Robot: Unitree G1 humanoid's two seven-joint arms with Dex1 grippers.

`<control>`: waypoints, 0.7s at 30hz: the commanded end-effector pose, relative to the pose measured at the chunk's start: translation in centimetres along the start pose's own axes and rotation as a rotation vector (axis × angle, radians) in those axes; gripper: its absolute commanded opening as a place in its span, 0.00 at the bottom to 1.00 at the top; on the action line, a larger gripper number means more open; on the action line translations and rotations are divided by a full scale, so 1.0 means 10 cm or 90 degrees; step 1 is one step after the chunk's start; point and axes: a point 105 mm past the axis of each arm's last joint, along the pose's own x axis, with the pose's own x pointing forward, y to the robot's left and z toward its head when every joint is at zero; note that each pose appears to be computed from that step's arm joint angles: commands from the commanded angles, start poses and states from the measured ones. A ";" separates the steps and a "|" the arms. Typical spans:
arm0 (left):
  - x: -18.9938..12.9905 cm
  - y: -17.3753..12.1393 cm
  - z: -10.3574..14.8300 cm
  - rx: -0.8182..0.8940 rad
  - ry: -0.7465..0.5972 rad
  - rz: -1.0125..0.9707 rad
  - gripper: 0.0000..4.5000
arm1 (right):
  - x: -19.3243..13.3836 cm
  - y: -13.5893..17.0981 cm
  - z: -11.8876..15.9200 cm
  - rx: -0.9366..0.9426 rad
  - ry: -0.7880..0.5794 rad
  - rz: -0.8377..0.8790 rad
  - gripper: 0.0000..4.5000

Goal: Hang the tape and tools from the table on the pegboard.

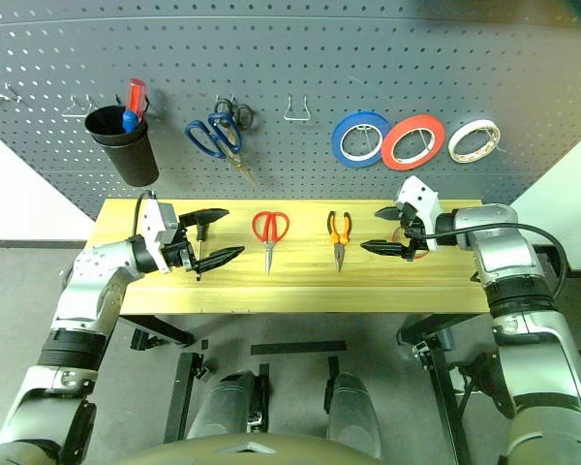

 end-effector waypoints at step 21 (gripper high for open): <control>0.72 -0.12 0.01 -0.029 0.077 -0.090 1.00 | -0.06 -0.43 -0.13 0.036 0.112 -0.153 1.00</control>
